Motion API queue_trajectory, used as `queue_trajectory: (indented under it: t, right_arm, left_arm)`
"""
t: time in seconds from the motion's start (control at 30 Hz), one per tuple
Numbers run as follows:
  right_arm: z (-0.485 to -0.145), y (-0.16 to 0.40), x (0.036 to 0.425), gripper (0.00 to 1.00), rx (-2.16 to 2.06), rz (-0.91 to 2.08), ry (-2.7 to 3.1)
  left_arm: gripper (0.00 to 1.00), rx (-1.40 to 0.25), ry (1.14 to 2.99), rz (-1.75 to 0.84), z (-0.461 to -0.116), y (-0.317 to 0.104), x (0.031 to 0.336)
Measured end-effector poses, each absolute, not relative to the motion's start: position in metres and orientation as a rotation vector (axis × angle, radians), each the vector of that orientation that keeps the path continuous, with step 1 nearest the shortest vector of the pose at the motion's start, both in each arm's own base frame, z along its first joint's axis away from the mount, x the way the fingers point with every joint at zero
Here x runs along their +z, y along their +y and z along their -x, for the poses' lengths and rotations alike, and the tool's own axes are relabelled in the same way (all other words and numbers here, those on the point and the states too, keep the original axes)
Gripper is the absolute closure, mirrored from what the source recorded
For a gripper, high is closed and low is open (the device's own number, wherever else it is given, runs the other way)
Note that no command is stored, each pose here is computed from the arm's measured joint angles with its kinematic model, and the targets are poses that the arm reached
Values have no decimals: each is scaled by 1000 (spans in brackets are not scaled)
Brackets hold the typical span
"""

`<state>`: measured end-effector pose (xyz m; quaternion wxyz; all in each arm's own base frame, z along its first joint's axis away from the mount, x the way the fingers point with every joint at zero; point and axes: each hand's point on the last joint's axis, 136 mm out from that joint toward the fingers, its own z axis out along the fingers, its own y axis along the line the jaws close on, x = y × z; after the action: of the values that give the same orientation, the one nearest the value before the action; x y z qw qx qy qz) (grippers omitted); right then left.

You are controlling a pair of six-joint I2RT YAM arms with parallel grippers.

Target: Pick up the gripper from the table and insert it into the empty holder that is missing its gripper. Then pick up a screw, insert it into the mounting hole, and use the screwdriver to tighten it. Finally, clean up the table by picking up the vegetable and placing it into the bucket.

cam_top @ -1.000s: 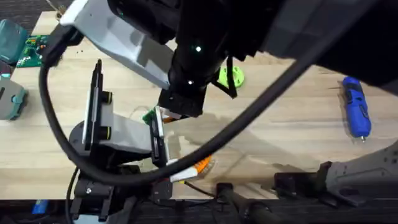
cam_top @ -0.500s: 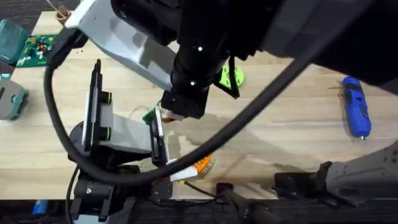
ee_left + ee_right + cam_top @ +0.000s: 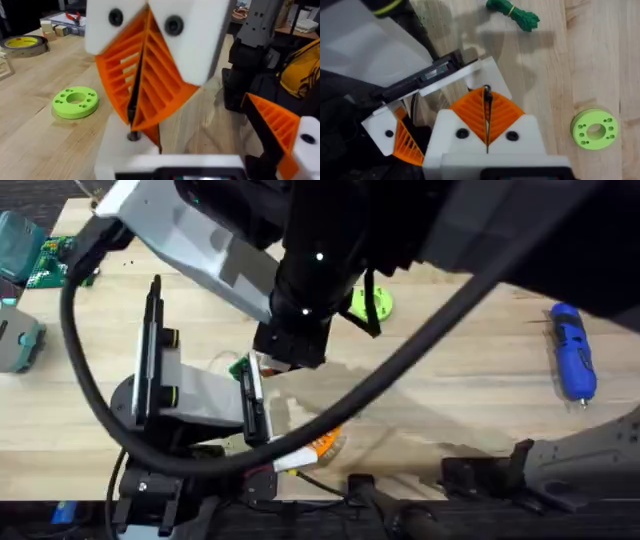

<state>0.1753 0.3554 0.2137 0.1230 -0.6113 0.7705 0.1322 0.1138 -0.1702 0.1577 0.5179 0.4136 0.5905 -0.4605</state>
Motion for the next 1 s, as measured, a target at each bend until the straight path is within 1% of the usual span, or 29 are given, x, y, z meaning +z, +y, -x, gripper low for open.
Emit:
queue_trajectory:
  t: [1.0]
  right_arm:
    - [-176, 358, 206, 996, 382, 1795, 2264]
  left_arm:
    - [7, -1105, 1420, -988, -114, -170, 158]
